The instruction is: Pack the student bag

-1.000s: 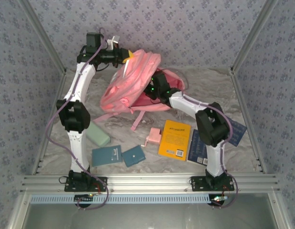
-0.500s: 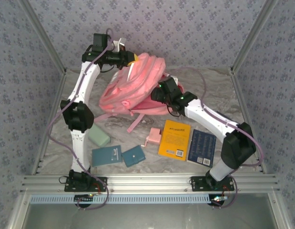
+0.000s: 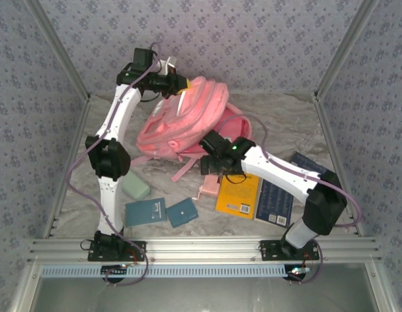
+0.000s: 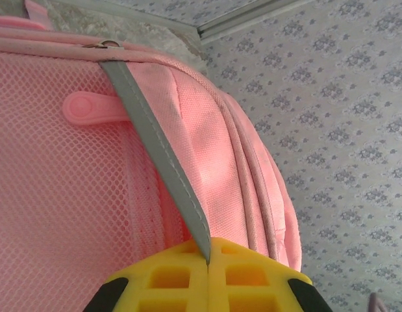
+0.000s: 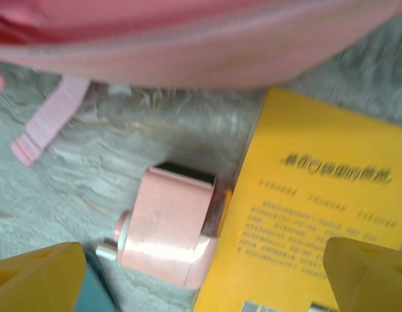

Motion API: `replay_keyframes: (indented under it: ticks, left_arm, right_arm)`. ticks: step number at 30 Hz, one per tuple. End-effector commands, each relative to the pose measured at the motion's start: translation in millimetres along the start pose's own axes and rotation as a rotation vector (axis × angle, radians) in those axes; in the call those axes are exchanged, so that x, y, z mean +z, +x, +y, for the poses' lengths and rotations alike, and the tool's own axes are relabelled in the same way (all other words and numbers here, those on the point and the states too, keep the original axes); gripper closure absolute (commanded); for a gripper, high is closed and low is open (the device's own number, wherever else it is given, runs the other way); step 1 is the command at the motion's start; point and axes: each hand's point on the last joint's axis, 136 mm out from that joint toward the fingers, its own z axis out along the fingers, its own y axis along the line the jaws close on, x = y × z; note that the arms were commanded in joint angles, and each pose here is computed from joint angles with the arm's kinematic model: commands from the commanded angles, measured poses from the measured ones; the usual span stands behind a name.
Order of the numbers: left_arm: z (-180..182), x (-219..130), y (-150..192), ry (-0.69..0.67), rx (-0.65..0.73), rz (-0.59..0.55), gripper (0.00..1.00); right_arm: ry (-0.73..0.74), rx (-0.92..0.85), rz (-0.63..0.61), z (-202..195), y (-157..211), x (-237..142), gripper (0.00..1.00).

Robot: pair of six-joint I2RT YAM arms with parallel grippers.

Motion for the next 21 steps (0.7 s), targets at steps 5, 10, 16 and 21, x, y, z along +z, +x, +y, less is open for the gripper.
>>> replay_keyframes:
  ticks: [5,10,16,21]
  left_arm:
    - [-26,-17,-6,0.055,0.089,-0.029,1.0]
    - [-26,-21,-8,0.057,0.088,-0.036,1.0]
    - [-26,-27,-11,0.062,0.084,-0.045,1.0]
    - [-29,-31,-13,0.072,0.083,-0.053,1.0]
  right_arm:
    - [-0.041,0.145,0.193,14,35,22,0.01]
    - [-0.044,0.217,0.279,20,45,37,0.02]
    - [-0.023,0.313,0.301,21,50,55,0.03]
    - [0.066,0.36,0.258,8,46,65,0.03]
